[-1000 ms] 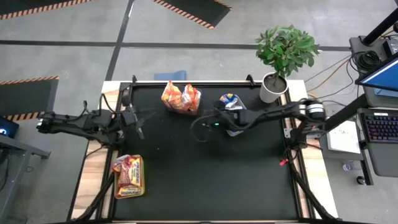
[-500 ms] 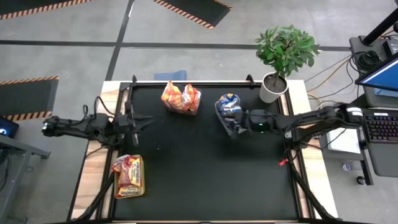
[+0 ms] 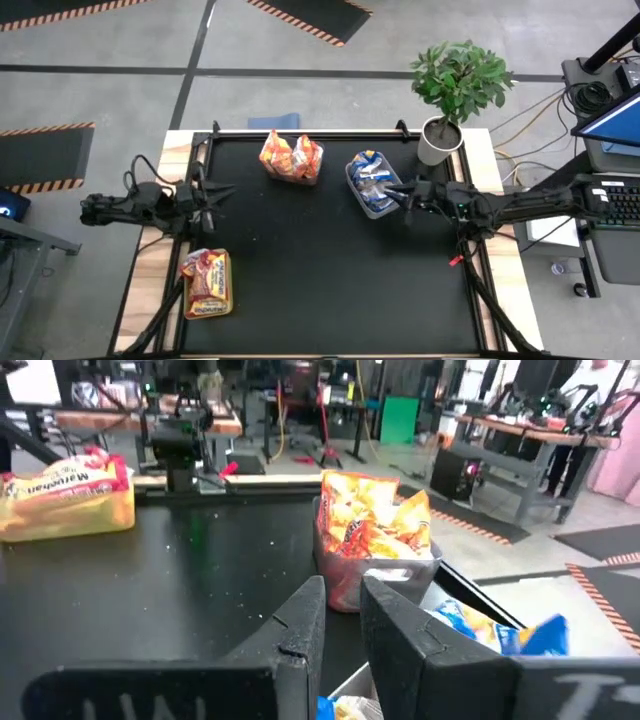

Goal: Sort Maruchan noodles
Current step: Return to Home Position

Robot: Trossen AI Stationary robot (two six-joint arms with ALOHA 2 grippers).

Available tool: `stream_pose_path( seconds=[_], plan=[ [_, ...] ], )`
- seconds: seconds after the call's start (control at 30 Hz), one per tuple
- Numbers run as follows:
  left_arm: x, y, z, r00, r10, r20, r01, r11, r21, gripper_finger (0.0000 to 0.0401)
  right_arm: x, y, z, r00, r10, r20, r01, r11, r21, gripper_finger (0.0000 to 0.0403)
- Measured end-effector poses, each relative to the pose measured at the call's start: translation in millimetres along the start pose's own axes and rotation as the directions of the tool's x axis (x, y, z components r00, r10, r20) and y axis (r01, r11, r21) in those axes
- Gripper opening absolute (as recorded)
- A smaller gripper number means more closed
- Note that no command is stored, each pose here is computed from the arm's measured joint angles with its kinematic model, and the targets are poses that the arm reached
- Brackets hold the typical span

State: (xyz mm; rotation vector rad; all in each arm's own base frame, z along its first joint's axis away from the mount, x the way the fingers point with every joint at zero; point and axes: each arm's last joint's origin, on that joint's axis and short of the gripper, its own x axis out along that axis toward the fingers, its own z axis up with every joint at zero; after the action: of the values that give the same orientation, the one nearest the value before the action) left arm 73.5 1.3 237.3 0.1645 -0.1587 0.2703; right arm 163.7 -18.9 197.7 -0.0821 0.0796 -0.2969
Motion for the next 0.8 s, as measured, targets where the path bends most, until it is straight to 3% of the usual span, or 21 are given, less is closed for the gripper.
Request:
stream_pose_path(
  seconds=[0.57, 0.8],
  plan=[
    [2, -4, -15, 0.999, -0.009, -0.054, 0.007, 0.999, -0.034, 0.0037, -49, -9, -18, 0.977, 0.007, 0.212, -0.014, 0.999, 0.030, 0.0058],
    [5, -9, -31, 0.997, -0.014, -0.081, 0.006, 0.995, -0.096, 0.0037, -60, -9, -13, 0.953, 0.090, 0.288, -0.096, 0.995, 0.007, 0.0058]
  ],
)
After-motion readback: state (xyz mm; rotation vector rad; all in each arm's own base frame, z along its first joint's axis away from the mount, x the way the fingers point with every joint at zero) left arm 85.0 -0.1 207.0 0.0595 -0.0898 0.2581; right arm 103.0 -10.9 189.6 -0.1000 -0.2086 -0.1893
